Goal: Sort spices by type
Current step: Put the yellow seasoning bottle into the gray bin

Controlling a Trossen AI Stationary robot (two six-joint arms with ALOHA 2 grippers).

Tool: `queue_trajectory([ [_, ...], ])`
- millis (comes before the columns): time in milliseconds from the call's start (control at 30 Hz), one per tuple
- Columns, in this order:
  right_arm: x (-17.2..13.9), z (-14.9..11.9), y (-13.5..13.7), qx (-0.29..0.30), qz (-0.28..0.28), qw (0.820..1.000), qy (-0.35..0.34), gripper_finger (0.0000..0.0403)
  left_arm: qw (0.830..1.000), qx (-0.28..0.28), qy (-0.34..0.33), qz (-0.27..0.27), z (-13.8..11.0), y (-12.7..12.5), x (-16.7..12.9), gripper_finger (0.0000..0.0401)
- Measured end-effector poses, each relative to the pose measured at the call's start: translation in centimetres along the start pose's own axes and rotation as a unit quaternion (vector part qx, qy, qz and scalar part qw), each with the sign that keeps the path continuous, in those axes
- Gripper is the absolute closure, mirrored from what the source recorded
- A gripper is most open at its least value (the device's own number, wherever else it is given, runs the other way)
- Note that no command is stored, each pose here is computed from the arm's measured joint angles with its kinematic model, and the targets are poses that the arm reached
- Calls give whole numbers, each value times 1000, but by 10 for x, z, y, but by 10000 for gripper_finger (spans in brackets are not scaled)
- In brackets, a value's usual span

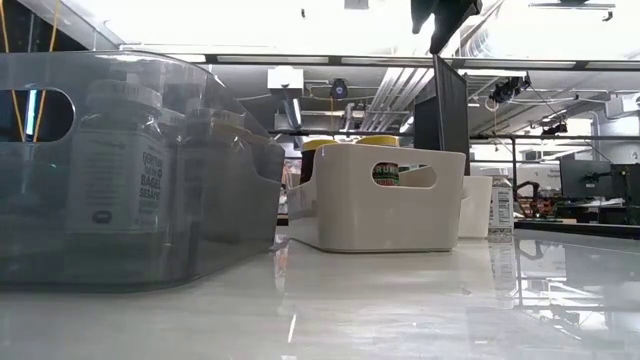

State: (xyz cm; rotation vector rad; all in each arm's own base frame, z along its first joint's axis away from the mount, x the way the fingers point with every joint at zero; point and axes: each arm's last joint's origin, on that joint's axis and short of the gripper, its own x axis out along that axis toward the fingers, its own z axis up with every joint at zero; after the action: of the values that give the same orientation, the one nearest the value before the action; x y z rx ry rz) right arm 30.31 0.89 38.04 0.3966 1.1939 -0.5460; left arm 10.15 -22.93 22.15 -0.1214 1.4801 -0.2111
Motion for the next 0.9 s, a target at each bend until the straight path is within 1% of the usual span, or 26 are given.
queue_trajectory([
  [200, 0, 0, 0, -1, 0, 1000, 0, 96, 1000, -7, -7, 2, 3, 1, 0, 135],
  [333, 0, 0, 0, -1, 0, 1000, 0, 96, 1000, -17, -17, -7, 9, 2, 0, 140],
  [433, 0, 0, 0, -3, 0, 1000, 0, 96, 999, -26, -28, -13, 14, 2, 0, 161],
  [567, 0, 0, 0, -9, -1, 1000, 1, 96, 999, -45, -27, -14, 16, 4, -1, 204],
  [700, 0, -3, -2, -21, -11, 1000, 13, 96, 998, -64, -9, -28, 16, 4, -3, 205],
  [767, -4, -6, -5, -24, -14, 999, 19, 96, 996, -77, -2, -38, 17, 8, -12, 205],
  [833, -13, -11, -8, -23, -9, 1000, 10, 96, 994, -88, -15, -62, 20, 12, -33, 205],
  [900, -25, -17, -13, -17, 2, 1000, -7, 96, 992, -103, -40, -64, 23, 24, -57, 205],
])
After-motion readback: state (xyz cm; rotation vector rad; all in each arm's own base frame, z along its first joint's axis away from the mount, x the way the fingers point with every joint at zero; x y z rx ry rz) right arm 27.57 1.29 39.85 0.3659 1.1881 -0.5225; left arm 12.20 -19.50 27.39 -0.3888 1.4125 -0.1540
